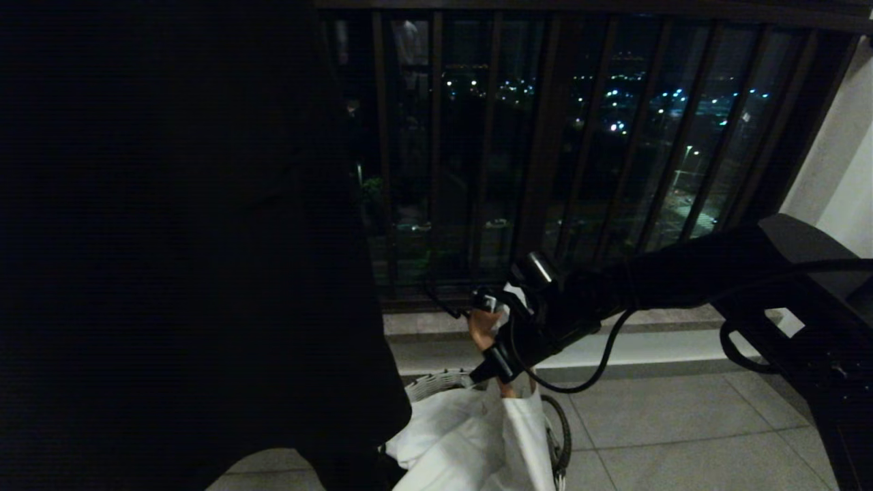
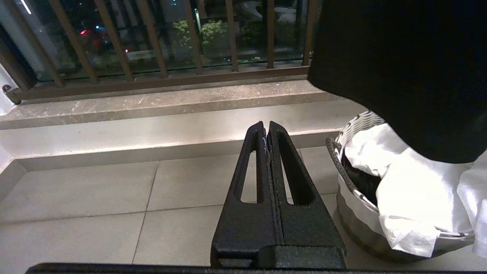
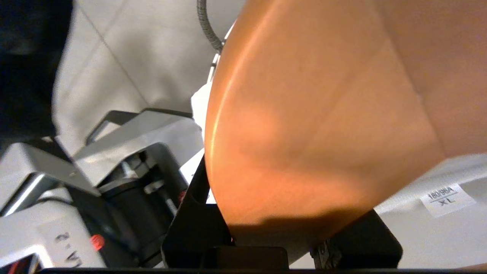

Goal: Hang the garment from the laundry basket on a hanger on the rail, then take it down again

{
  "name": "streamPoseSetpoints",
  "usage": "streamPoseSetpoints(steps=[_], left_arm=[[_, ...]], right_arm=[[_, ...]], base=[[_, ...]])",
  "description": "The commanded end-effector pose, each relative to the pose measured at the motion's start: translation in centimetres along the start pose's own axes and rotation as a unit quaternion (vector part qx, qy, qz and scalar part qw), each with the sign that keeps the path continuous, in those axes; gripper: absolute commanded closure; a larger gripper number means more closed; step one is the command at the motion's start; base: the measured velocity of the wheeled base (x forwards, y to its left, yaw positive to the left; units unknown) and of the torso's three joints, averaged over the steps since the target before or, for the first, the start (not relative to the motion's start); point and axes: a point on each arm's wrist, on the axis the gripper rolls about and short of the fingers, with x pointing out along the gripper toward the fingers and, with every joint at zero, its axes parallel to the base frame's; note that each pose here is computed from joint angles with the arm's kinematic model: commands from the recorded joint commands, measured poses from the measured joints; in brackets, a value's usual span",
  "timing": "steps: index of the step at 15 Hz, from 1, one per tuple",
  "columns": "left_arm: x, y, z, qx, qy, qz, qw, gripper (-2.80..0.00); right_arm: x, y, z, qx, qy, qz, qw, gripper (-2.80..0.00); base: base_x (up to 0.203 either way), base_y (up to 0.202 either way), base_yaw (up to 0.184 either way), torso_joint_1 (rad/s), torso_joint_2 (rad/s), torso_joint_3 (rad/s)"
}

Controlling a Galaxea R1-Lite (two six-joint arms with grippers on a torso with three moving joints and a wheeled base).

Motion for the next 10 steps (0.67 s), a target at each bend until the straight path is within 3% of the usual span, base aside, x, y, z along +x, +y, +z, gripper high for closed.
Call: streamPoseSetpoints(steps=[1,5,7,10], left_arm=[[0.0,0.0,-0.1,0.000,0.001,0.000,1.0000,0.00],[0.0,0.0,-0.1,0.000,0.001,0.000,1.0000,0.00],[0.0,0.0,-0.1,0.000,0.001,0.000,1.0000,0.00],[0.0,0.0,-0.1,0.000,0.001,0.000,1.0000,0.00]], right_arm=[[1.5,-0.2,0.1,-0.005,0.011,-0.011,1.000,0.00],[2.1,0.6,0.7,0.009,0.063,-0.026,0.998,0.00],[3.1,1.4,1.0,0.002,0.094,-0.064,0.994,0.00],[4.7,1.0,0.8,0.008,0.132,-0.084,0.988,0.00]], base=[[0.000,0.000,0.000,0.000,0.00,0.000],[0.000,0.000,0.000,0.000,0.00,0.000],[0.000,0.000,0.000,0.000,0.00,0.000],[0.000,0.000,0.000,0.000,0.00,0.000]])
